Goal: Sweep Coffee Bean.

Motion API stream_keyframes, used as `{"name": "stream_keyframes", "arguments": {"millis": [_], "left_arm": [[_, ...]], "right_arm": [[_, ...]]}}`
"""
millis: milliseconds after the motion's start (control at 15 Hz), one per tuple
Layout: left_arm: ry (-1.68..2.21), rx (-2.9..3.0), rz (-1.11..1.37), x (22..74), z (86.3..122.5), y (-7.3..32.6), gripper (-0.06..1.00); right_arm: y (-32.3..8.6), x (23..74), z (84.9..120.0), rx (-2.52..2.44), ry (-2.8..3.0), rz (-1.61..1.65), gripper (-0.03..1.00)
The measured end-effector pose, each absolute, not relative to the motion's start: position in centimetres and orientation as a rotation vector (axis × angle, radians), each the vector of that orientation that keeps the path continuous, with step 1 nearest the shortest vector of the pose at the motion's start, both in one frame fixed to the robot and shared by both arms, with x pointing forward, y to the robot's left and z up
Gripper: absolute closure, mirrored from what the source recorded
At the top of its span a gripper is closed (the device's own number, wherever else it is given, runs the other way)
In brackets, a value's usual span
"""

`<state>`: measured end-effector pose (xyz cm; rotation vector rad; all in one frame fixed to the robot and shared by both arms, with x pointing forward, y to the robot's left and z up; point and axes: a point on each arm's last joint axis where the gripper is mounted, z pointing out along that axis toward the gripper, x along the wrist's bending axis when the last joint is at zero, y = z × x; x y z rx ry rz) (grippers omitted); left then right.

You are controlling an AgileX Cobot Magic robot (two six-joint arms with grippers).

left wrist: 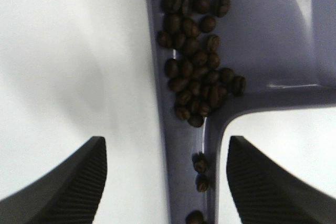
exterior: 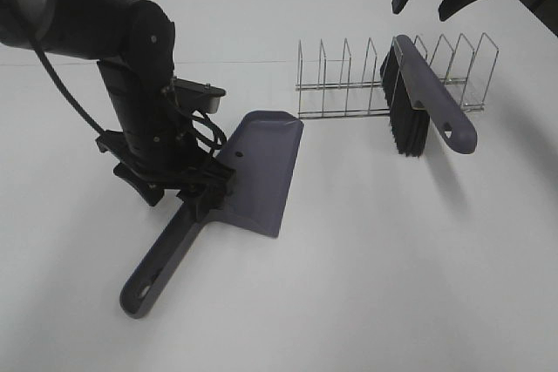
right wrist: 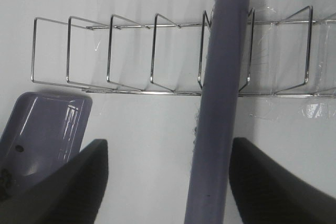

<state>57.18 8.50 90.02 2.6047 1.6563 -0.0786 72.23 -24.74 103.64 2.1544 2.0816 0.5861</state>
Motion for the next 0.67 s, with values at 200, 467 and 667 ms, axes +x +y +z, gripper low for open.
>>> {"name": "stream_keyframes", "arguments": {"millis": [200, 467, 667], "left_arm": [[1.644, 2.573, -0.105, 58.3, 93.1, 8.7, 0.36], [1.743, 2.463, -0.104, 61.4, 97.0, 12.7, 0.36], [1.885, 2.3, -0.019, 63.4, 99.9, 19.8, 0.36]], "right_arm": [[-25.0, 71.4, 105.2, 2.127, 2.065, 0.59, 0.4], [-25.5, 68.4, 105.7, 2.147, 2.088, 0.494, 0.4], [-25.8, 64.3, 105.6, 2.194, 2.129, 0.404, 0.4]]}}
